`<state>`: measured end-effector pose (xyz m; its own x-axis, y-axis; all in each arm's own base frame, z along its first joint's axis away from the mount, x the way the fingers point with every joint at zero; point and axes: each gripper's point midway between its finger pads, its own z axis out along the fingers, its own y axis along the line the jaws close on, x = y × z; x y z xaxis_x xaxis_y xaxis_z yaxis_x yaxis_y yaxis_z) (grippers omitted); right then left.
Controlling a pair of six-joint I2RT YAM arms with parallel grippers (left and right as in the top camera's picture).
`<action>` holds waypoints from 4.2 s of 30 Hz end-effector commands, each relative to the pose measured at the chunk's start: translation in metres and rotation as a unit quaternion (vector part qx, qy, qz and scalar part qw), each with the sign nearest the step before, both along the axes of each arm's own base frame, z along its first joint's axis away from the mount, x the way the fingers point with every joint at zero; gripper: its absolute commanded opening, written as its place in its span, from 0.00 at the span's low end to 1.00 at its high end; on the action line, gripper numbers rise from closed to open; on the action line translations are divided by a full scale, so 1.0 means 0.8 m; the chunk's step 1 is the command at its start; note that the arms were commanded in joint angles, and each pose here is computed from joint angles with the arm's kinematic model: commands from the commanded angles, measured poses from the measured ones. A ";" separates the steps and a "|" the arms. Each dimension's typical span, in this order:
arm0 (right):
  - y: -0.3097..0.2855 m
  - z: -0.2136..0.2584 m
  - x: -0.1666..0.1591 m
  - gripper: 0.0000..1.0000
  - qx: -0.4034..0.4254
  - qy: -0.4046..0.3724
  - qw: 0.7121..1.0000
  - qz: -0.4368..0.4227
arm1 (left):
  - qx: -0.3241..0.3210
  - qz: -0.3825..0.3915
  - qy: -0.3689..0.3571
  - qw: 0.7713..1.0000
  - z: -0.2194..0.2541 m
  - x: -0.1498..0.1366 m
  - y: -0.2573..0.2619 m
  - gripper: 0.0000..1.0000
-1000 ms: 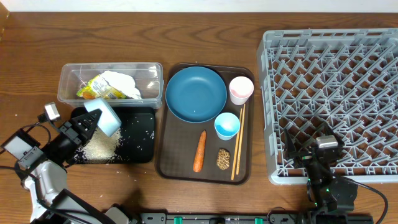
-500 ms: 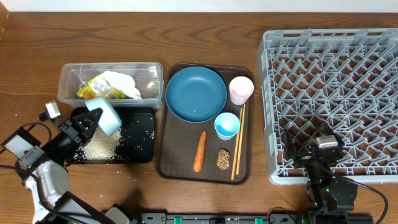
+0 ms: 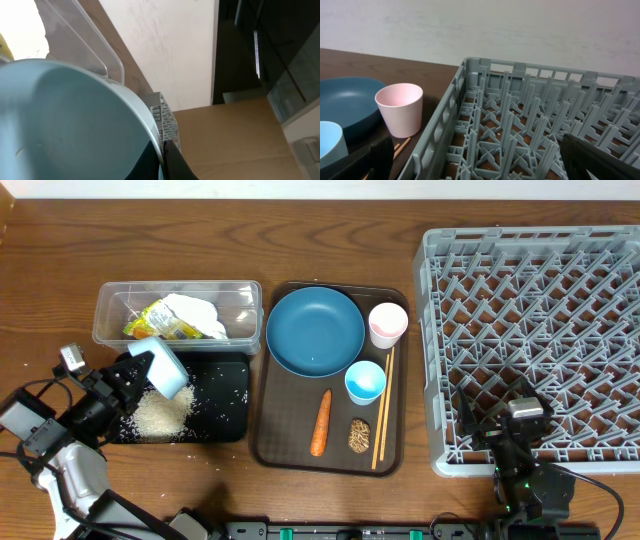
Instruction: Sort waste into correct bins and load items into the dishwasher rack
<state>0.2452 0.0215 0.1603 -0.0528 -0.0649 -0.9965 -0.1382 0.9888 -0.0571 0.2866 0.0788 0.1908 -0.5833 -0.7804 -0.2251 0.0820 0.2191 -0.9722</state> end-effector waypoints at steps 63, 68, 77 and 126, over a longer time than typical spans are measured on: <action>0.002 -0.001 0.000 0.99 -0.006 0.000 1.000 0.005 | 0.237 0.036 -0.052 0.969 0.129 0.114 -0.068 0.06; 0.002 -0.001 0.000 0.99 -0.006 0.000 1.000 0.005 | 0.327 -0.009 0.002 0.945 0.103 0.127 -0.104 0.06; 0.002 -0.001 0.000 0.99 -0.006 0.000 1.000 0.005 | 0.484 -0.057 0.061 0.871 0.065 0.107 -0.171 0.06; 0.002 -0.001 0.000 0.99 -0.006 0.000 1.000 0.005 | 0.584 -0.316 0.145 0.734 -0.154 -0.066 -0.302 0.07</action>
<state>0.2452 0.0215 0.1602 -0.0532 -0.0649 -0.9965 -0.1382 0.9888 -0.0570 0.2353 -0.1639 0.0760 -0.8961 0.2905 -0.3355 0.3594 0.9185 -0.1646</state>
